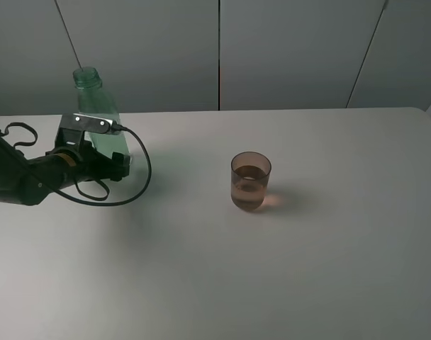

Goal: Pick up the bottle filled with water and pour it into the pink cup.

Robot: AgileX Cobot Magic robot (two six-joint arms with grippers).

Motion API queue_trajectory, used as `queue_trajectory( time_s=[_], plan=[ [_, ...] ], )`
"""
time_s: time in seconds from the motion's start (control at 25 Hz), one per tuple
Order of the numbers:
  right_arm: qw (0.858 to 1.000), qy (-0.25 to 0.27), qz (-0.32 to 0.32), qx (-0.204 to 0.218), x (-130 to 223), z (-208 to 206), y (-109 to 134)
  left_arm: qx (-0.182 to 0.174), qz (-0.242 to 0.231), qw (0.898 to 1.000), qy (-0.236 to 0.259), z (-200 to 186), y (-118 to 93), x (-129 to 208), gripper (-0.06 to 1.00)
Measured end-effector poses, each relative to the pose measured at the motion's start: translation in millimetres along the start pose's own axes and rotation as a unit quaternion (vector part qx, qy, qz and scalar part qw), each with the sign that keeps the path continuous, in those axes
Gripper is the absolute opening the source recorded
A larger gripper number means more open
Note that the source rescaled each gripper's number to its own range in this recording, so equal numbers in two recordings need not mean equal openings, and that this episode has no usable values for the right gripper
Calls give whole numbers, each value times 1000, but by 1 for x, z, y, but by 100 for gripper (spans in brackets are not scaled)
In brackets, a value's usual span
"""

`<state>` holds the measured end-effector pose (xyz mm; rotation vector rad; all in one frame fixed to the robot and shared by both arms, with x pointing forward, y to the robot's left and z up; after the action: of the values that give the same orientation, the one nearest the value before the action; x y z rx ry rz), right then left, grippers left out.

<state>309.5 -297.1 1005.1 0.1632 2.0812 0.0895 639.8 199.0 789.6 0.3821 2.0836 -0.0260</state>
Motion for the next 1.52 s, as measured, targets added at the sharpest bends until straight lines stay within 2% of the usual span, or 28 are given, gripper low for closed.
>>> queue_trajectory(
  time_s=[0.12,0.32,0.48,0.6,0.72,0.84,0.96,1.04,1.16,1.24,1.52],
  plan=[
    [1000,0,0,0,0,0,0,0,-1,1000,6,-14,1,1,96],
    [1000,0,0,0,0,0,0,2,-20,997,69,-45,3,9,96],
    [1000,0,0,0,0,0,0,16,-45,991,127,-79,2,1,96],
    [1000,0,0,0,0,0,0,33,-55,989,136,-114,1,-21,96],
    [1000,0,0,0,0,0,0,50,-51,992,107,-156,2,-62,96],
    [1000,0,0,0,0,0,0,58,-24,995,79,-200,6,-95,96],
    [1000,0,0,0,0,0,0,59,-4,995,79,-242,10,-101,96],
    [1000,0,0,0,0,0,0,49,2,995,90,-269,18,-94,96],
    [1000,0,0,0,0,0,0,1,6,996,91,-307,41,-83,96],
    [1000,0,0,0,0,0,0,-22,5,997,77,-330,49,-77,96],
    [1000,0,0,0,0,0,0,-44,-26,998,36,-375,37,-39,96]
  ],
)
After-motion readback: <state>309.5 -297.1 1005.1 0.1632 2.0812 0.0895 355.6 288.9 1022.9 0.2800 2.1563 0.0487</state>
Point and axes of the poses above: a point on each arm's last joint axis where the gripper is mounted, z pointing out along that axis toward the gripper, y along the wrist's bending axis when the last joint is at zero, x = y × z, the point moved 9 cm from there along z, pointing out along that axis toward the gripper, and after that the axes turned 7 degrees about z, right-handed, at the moved point
